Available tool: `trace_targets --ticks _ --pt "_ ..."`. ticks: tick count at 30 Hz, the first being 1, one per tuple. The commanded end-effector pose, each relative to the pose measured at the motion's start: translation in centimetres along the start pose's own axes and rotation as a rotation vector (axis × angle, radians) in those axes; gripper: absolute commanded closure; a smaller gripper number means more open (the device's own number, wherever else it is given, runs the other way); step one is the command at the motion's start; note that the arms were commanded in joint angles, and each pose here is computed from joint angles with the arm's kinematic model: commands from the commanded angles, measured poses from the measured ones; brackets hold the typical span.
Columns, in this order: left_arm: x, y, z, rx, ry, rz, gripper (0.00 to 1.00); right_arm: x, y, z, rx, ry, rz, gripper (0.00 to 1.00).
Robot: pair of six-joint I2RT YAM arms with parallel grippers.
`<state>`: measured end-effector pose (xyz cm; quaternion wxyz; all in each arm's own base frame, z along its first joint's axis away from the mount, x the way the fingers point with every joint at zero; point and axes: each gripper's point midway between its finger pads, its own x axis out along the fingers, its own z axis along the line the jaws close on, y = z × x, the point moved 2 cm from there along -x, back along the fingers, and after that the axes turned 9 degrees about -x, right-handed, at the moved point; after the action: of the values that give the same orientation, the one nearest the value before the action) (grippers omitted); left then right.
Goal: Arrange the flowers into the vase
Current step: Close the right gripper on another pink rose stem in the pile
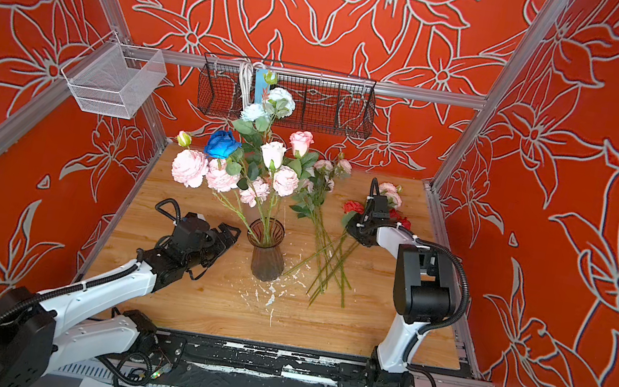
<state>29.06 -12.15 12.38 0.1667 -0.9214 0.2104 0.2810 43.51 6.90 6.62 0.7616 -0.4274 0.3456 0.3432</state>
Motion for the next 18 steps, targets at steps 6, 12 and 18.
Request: trace_targets --ticks 6,12,18 --pt "-0.1 -0.6 -1.6 0.017 0.039 -0.011 0.08 0.1 -1.5 -1.1 0.031 0.042 -0.032 0.9" --pt "-0.3 -0.8 -1.8 0.025 0.044 -0.021 0.08 -2.1 -1.9 -0.1 0.031 -0.008 -0.074 0.96" --pt "-0.5 -0.8 -2.3 0.029 0.059 -0.021 0.08 -6.0 -2.9 1.8 0.011 -0.089 -0.157 0.98"
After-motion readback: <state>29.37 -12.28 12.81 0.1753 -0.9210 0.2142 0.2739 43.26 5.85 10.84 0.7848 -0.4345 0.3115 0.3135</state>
